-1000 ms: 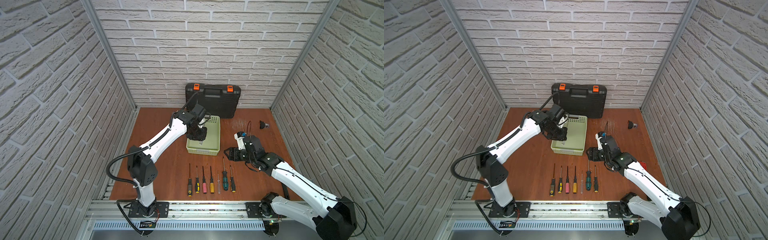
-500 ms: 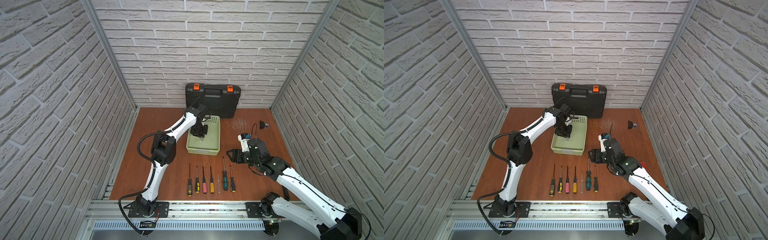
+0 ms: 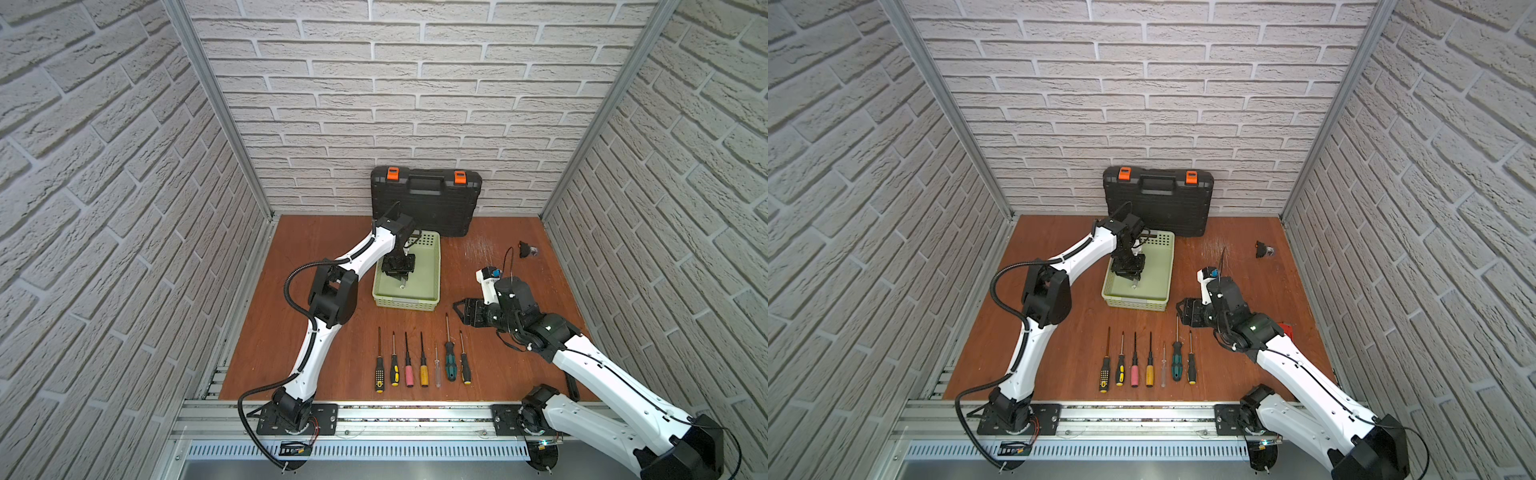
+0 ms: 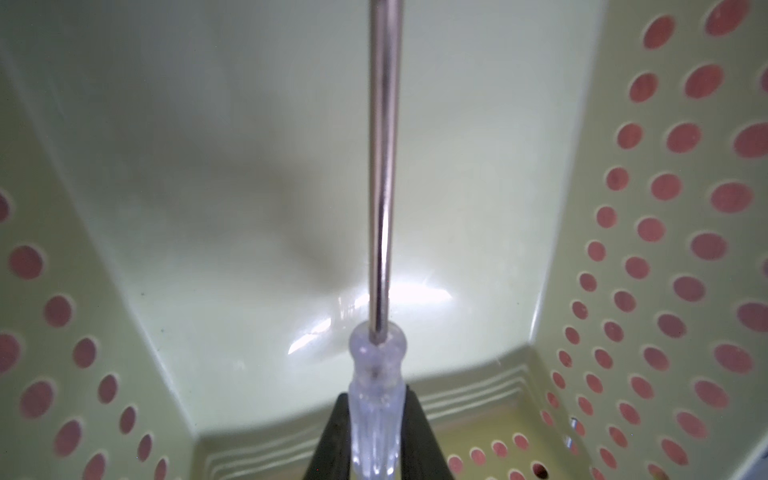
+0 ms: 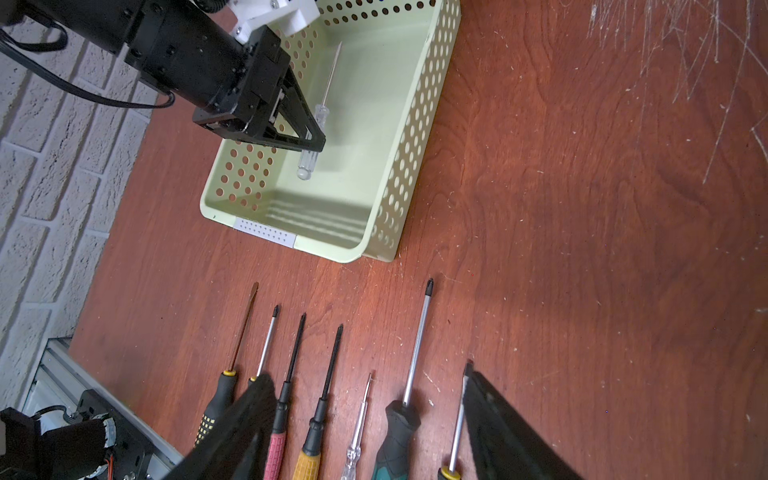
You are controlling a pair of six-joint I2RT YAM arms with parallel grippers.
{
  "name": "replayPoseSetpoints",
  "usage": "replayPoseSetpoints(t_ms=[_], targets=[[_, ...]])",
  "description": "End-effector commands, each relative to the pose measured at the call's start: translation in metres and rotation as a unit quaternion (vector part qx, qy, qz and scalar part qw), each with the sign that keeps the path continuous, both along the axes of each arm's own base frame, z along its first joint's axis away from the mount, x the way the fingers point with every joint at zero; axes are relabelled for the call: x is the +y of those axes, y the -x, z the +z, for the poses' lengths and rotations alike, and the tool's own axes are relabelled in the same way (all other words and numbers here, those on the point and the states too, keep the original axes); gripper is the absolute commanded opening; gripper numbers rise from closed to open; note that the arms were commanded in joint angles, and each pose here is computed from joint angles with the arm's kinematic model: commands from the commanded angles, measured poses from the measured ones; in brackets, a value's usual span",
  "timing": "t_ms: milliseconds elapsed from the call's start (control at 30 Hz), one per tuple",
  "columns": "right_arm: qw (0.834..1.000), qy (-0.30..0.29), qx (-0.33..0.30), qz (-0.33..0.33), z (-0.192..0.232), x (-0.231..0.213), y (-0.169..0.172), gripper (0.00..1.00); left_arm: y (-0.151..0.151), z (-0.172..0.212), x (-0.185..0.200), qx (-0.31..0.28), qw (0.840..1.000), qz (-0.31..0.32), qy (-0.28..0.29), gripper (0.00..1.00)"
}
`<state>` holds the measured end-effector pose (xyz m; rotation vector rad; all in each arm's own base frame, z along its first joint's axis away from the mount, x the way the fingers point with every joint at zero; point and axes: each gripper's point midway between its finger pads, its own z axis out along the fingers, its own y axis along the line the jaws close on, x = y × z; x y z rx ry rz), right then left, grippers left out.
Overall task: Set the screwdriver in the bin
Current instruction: 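Lift the clear screwdriver with the left gripper and carry it over the basket, then open the left gripper to drop the screwdriver into the basket, then withdraw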
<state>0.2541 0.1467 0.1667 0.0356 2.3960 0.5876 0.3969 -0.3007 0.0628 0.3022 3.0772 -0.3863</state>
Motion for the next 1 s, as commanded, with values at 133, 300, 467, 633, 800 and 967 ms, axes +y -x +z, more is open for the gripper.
replayPoseSetpoints(t_ms=[133, 300, 467, 633, 800, 967], targets=[[1.000, -0.002, -0.013, -0.007, -0.001, -0.002, 0.000, 0.73, 0.005, -0.026, 0.006, 0.023, 0.999, 0.001, -0.024, 0.00], [1.000, 0.003, -0.011, -0.010, -0.004, -0.005, 0.002, 0.73, 0.005, -0.032, 0.007, 0.028, 0.999, 0.000, -0.028, 0.00], [1.000, 0.007, -0.010, -0.010, -0.003, -0.005, 0.002, 0.73, 0.004, -0.028, 0.004, 0.018, 1.000, -0.003, -0.020, 0.20], [1.000, 0.014, -0.014, -0.016, -0.001, -0.009, 0.002, 0.73, 0.004, -0.021, 0.005, 0.010, 1.000, -0.009, -0.018, 0.30], [0.999, 0.028, -0.023, -0.021, 0.009, -0.015, 0.002, 0.73, -0.003, 0.006, 0.003, -0.018, 1.000, -0.006, -0.002, 0.38], [0.998, 0.042, -0.031, -0.024, 0.020, -0.022, 0.006, 0.73, -0.006, 0.044, -0.003, -0.047, 0.999, -0.008, 0.027, 0.40]])
